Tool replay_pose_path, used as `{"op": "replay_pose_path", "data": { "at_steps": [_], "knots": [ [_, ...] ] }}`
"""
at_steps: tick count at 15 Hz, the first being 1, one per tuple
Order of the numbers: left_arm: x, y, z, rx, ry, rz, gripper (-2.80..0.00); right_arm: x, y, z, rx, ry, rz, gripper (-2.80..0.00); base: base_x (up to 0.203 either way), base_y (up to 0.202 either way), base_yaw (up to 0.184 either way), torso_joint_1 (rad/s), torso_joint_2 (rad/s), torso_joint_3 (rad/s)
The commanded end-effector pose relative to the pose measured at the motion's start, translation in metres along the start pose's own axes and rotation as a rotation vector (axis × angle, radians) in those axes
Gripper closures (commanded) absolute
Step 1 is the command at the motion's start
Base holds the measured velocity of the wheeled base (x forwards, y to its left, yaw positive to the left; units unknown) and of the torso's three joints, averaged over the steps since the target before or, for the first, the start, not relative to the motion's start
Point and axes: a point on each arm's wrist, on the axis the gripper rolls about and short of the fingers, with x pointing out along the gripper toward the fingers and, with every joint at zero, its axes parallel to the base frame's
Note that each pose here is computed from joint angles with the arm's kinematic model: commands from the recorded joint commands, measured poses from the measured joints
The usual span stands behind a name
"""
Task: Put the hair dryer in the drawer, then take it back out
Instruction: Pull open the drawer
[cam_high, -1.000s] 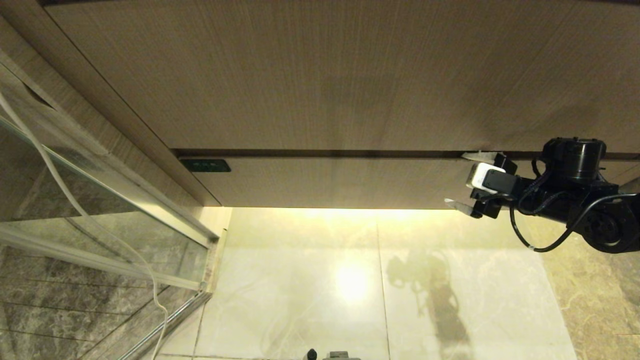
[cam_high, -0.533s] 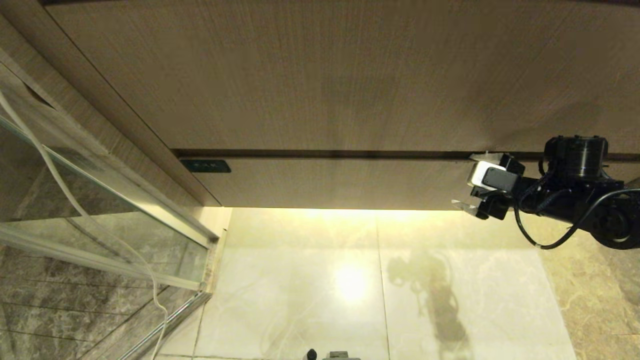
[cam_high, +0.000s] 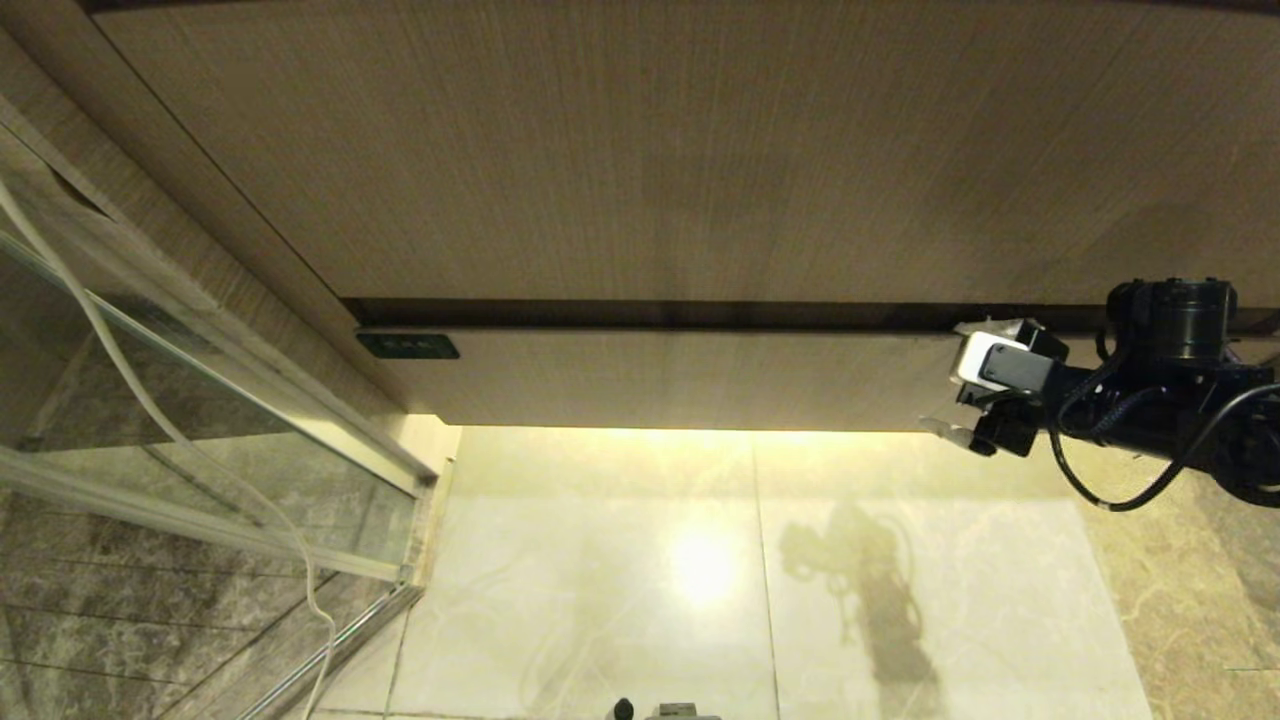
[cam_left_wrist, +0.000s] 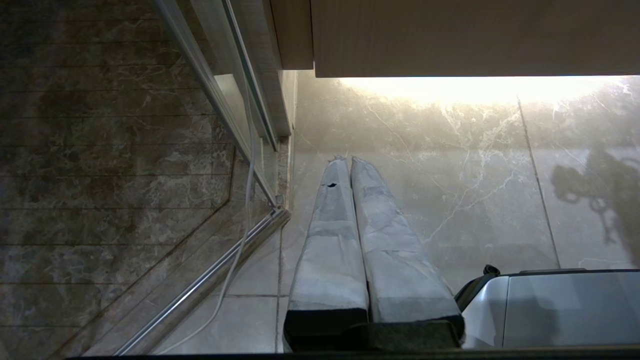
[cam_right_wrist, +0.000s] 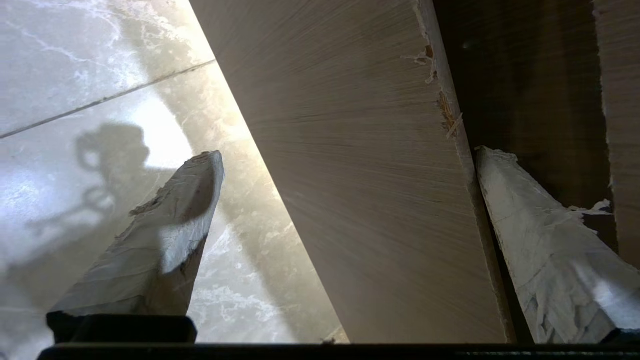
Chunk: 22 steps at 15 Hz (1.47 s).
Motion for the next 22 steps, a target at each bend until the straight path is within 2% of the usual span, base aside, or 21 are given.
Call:
{"op": "replay_pose_path", "data": {
  "at_steps": [1,3,11,17,22],
  "knots": [
    [0.000,0.000,0.000,0.000,0.001,0.000,0.00,-0.002,0.004,-0.001,-0.002,0.009,0.011,-2.80,0.000,0.000,0.000,0.000,0.00,0.000],
    [0.000,0.000,0.000,0.000,0.001,0.000,0.00,-0.006,0.006,-0.002,0.002,0.031,0.009,-2.80,0.000,0.000,0.000,0.000,0.00,0.000],
    [0.000,0.000,0.000,0.000,0.001,0.000,0.00,-0.016,0.016,-0.003,0.037,0.067,0.093,-2.80,0.000,0.000,0.000,0.000,0.00,0.000],
    [0.000,0.000,0.000,0.000,0.001,0.000,0.00,-0.052,0.027,-0.002,0.060,0.101,0.119,-2.80,0.000,0.000,0.000,0.000,0.00,0.000],
    [0.000,0.000,0.000,0.000,0.000,0.000,0.00,-0.071,0.009,0.012,0.042,0.083,0.073,-2.80,0.000,0.000,0.000,0.000,0.00,0.000]
  ]
}}
